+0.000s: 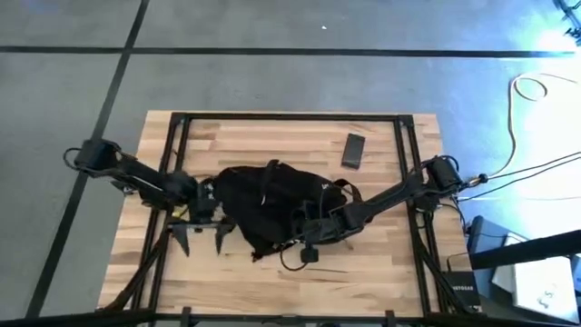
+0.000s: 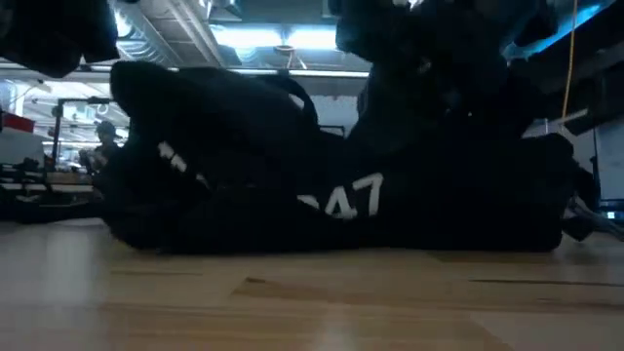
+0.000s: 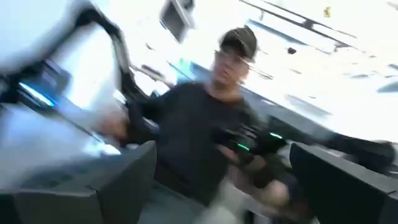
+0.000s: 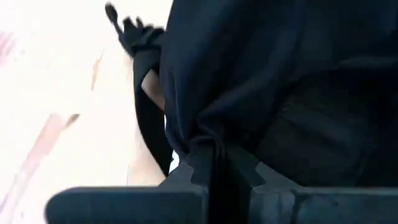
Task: Unpack backpack
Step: Adjust the black bag
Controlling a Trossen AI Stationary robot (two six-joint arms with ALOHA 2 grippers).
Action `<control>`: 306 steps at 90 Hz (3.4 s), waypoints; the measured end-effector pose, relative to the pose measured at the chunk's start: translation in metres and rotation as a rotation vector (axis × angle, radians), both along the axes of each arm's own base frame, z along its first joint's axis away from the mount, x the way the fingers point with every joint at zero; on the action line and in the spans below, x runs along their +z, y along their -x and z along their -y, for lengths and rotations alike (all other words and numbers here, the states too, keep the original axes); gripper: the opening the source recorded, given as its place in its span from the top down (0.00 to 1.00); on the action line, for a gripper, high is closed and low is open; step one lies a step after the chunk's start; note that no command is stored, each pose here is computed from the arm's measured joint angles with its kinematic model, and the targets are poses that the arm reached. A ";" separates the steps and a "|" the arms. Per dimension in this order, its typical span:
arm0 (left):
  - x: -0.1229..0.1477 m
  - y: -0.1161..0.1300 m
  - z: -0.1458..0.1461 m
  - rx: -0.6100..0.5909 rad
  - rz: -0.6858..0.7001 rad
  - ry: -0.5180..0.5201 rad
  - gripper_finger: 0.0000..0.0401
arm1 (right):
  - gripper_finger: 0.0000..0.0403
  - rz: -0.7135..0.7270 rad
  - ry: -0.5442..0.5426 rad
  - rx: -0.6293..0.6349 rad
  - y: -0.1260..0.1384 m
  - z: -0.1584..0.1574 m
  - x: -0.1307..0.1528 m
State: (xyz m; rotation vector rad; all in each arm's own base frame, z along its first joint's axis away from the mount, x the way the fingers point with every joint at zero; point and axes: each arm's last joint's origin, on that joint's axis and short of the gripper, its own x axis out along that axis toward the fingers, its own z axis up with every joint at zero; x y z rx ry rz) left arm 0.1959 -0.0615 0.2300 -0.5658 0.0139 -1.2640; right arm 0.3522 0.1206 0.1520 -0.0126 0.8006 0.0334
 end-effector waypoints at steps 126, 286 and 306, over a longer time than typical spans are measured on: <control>-0.099 -0.019 0.037 0.809 -0.473 -0.485 0.12 | 0.35 -0.070 0.145 -0.107 0.023 -0.038 0.099; -0.063 -0.061 0.033 0.786 -0.165 -0.373 0.12 | 0.59 0.280 0.381 -0.250 -0.059 -0.029 0.011; -0.032 -0.052 0.032 0.753 -0.029 -0.300 0.12 | 0.59 0.359 0.435 -0.192 -0.065 -0.031 0.021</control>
